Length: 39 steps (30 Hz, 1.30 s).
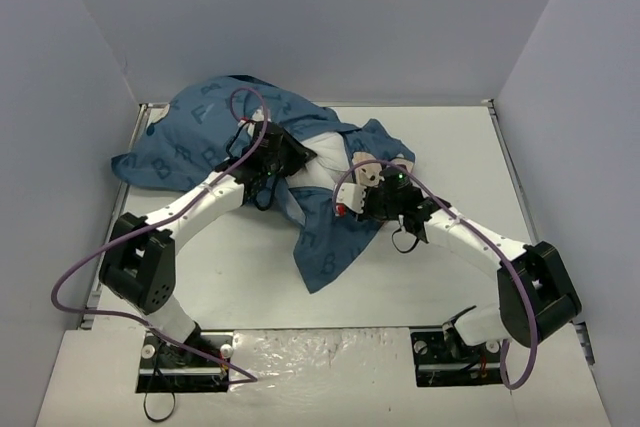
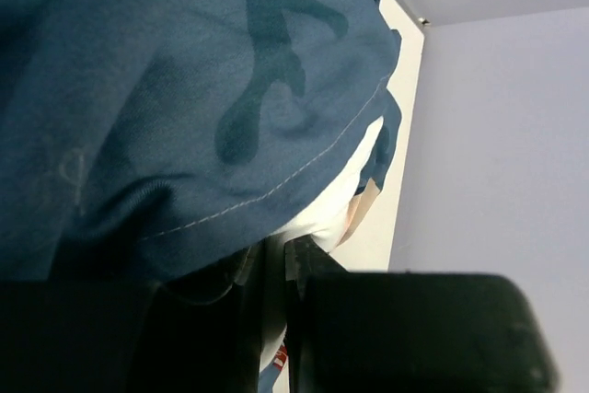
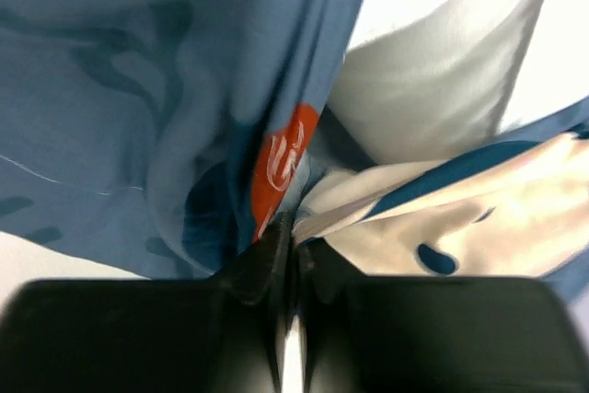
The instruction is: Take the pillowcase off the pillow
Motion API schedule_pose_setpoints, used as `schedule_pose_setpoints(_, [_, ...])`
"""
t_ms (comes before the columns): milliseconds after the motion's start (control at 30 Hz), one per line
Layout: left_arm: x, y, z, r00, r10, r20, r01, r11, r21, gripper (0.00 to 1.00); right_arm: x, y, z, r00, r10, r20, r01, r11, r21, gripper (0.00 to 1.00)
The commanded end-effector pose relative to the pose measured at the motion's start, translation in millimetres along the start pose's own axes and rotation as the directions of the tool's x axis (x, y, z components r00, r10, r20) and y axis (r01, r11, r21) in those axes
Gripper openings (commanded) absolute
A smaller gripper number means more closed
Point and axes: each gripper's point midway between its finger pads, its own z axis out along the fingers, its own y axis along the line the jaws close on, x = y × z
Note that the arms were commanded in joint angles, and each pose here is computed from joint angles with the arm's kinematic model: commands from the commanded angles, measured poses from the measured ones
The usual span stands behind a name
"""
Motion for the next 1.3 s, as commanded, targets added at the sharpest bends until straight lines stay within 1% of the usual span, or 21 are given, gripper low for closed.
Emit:
schedule_pose_setpoints(0, [-182,-102,-104,0.808,-0.264,0.527,0.046,0.919,0.391,0.02,78,113,-35,0.955,0.076,-0.285,-0.190,0.898,-0.396,0.05])
schedule_pose_setpoints(33, [-178,-98,-102,0.818,-0.244,0.520,0.039,0.927,0.373,0.02,79,116,-43,0.951,0.110,-0.290,-0.231,0.876,-0.423,0.11])
schedule_pose_setpoints(67, [-165,-95,-96,0.841,-0.204,0.501,0.023,0.938,0.345,0.02,66,105,-44,0.962,0.118,-0.247,-0.219,0.873,-0.437,0.19])
schedule_pose_setpoints(100, [-153,-95,-92,0.863,-0.176,0.473,0.008,0.942,0.336,0.02,48,108,-48,0.972,0.155,-0.175,-0.223,0.841,-0.493,0.36])
schedule_pose_setpoints(133, [-140,-87,-84,0.881,-0.140,0.451,-0.008,0.951,0.309,0.02,38,113,-59,0.970,0.182,-0.163,-0.242,0.807,-0.539,0.45])
schedule_pose_setpoints(200, [-107,-83,-68,0.917,-0.097,0.387,-0.023,0.956,0.294,0.02,6,92,-67,0.983,0.175,-0.048,-0.172,0.817,-0.550,0.63])
schedule_pose_setpoints(233, [-93,-79,-62,0.930,-0.080,0.357,-0.029,0.957,0.289,0.02,-11,93,-78,0.983,0.185,0.014,-0.143,0.805,-0.575,0.67])
schedule_pose_setpoints(267, [-77,-67,-53,0.943,-0.063,0.328,-0.030,0.962,0.270,0.02,-21,86,-82,0.984,0.169,0.057,-0.108,0.815,-0.569,0.70])
schedule_pose_setpoints(300, [-60,-67,-47,0.953,-0.054,0.299,-0.032,0.960,0.277,0.02,-33,72,-86,0.984,0.142,0.106,-0.062,0.838,-0.543,0.75])
schedule_pose_setpoints(367, [-45,-61,-39,0.960,-0.057,0.276,-0.022,0.961,0.276,0.02,-47,71,-97,0.982,0.110,0.156,-0.006,0.834,-0.552,0.77])
schedule_pose_setpoints(400, [-33,-57,-34,0.965,-0.054,0.258,-0.021,0.960,0.278,0.02,-54,64,-101,0.979,0.062,0.193,0.053,0.839,-0.541,0.78])
schedule_pose_setpoints(467, [-25,-59,-29,0.969,-0.051,0.243,-0.021,0.958,0.287,0.02,-60,72,-107,0.978,0.036,0.206,0.090,0.817,-0.569,0.78])
schedule_pose_setpoints(567, [-14,-64,-24,0.975,-0.034,0.219,-0.033,0.955,0.295,0.02,-77,66,-114,0.964,0.008,0.267,0.144,0.827,-0.543,0.78])
schedule_pose_setpoints(667, [-7,-74,-23,0.980,-0.019,0.200,-0.045,0.950,0.310,0.02,-104,41,-124,0.929,-0.042,0.368,0.221,0.860,-0.460,0.79])
schedule_pose_setpoints(767, [0,-76,-21,0.983,-0.006,0.182,-0.053,0.948,0.315,0.02,-127,8,-127,0.898,-0.130,0.421,0.291,0.892,-0.346,0.82])
schedule_pose_setpoints(800, [3,-76,-20,0.985,-0.004,0.175,-0.052,0.948,0.313,0.02,-131,-4,-123,0.892,-0.185,0.413,0.324,0.898,-0.297,0.82])
schedule_pose_setpoints(900, [11,-74,-19,0.987,0.002,0.159,-0.052,0.949,0.312,0.02,-130,-19,-108,0.881,-0.297,0.368,0.401,0.882,-0.249,0.84])
schedule_pose_setpoints(967, [16,-75,-18,0.989,0.003,0.149,-0.051,0.946,0.319,0.02,-130,-15,-92,0.867,-0.336,0.369,0.444,0.856,-0.266,0.83])
schedule_pose_setpoints(1067, [21,-77,-17,0.991,0.007,0.134,-0.051,0.944,0.326,0.02,-136,-24,-71,0.853,-0.389,0.347,0.477,0.852,-0.216,0.82])
schedule_pose_setpoints(1233, [24,-79,-18,0.992,0.012,0.127,-0.054,0.942,0.332,0.02,-127,-27,-41,0.855,-0.444,0.269,0.504,0.833,-0.226,0.81])
schedule_pose_setpoints(1267, [24,-79,-18,0.992,0.012,0.125,-0.054,0.942,0.333,0.02,-124,-27,-36,0.857,-0.450,0.252,0.505,0.832,-0.231,0.78])
